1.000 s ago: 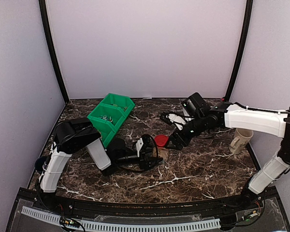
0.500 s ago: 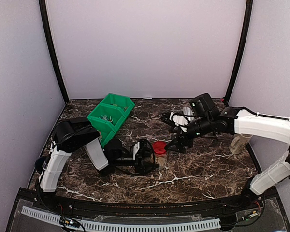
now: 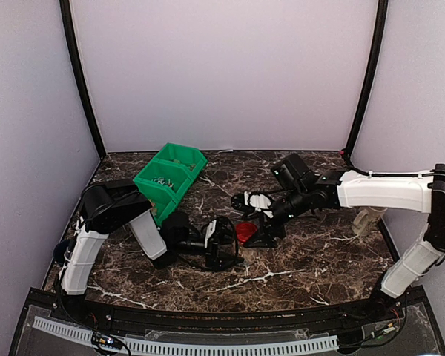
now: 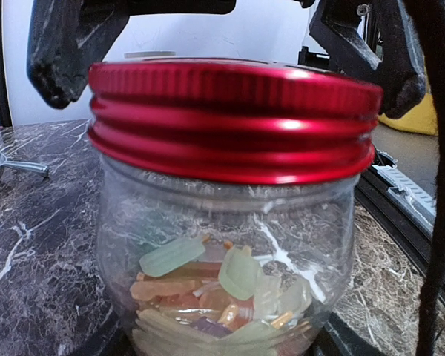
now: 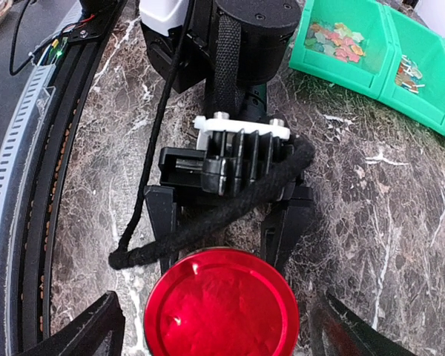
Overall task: Pack the candies
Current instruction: Screw the bottle lid onto the packing bottle.
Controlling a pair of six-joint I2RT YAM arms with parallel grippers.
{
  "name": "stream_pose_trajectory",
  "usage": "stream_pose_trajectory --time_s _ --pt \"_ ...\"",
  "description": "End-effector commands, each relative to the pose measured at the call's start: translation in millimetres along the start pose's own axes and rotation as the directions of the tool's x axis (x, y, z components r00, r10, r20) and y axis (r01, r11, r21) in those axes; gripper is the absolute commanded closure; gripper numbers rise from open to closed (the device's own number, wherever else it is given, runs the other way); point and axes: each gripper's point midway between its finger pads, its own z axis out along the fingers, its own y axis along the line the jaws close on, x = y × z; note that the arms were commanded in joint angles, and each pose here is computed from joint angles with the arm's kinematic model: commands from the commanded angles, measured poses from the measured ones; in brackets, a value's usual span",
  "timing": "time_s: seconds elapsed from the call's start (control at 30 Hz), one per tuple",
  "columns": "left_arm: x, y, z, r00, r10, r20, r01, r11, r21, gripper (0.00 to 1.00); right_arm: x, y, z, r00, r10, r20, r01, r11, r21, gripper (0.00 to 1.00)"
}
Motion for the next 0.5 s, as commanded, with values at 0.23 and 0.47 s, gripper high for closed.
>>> stream_pose_trajectory --time_s 0.23,0.47 --pt "29.5 -2.8 -3.1 0.989 -0.104 -0.103 0.103 0.995 -0.017 0.36 -9.8 -2.2 -1.8 0.999 -0.028 0.047 0.026 0.999 0.034 0.26" --pt "34.1 14.5 -4.0 0.988 -0.106 -0.114 0.092 0.989 -0.116 0.37 -12.8 -6.7 -5.2 0.998 0.001 0.069 -0.006 0.997 0.072 0.39"
